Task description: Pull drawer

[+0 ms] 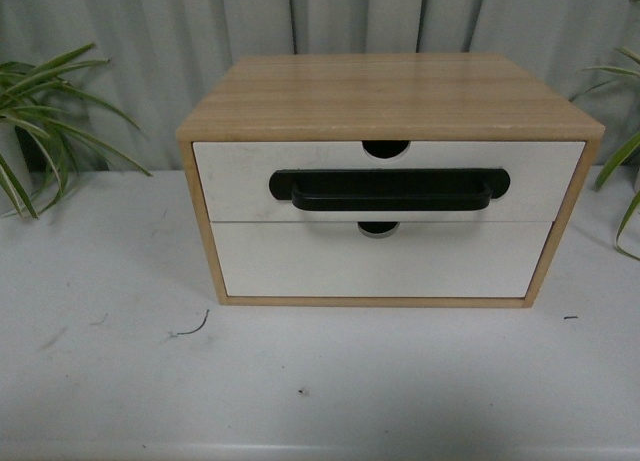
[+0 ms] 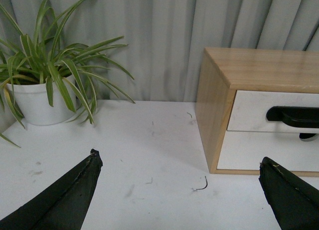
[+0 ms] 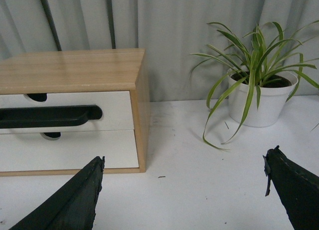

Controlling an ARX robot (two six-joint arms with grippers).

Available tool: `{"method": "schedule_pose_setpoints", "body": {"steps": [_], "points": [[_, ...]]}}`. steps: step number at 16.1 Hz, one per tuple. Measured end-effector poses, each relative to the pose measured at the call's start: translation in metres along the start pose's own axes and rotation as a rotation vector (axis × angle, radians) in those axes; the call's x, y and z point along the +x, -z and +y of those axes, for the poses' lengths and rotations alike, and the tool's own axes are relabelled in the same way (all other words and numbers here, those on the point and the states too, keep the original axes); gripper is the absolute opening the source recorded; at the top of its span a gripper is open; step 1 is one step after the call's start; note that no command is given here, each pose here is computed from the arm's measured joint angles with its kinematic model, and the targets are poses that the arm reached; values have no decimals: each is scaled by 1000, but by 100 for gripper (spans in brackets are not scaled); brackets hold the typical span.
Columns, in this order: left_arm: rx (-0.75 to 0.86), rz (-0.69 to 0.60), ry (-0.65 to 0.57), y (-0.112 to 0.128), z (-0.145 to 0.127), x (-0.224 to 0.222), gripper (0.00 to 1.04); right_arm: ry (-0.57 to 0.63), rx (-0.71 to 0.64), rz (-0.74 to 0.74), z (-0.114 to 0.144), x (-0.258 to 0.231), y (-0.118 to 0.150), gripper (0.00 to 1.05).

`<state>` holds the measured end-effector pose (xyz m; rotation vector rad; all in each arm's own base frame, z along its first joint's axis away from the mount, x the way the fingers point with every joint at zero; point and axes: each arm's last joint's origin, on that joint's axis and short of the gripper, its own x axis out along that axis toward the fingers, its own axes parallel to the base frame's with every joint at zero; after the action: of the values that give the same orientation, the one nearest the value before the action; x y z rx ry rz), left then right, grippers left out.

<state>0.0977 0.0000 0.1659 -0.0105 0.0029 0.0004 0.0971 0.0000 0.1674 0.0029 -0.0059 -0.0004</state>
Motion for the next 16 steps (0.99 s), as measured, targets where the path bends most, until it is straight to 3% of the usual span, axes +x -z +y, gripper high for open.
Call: {"method": "schedule_pose_setpoints", "body": {"steps": [16], "points": [[0, 0, 0, 0, 0, 0, 98, 0, 0, 0, 0, 0, 0, 98]]}}
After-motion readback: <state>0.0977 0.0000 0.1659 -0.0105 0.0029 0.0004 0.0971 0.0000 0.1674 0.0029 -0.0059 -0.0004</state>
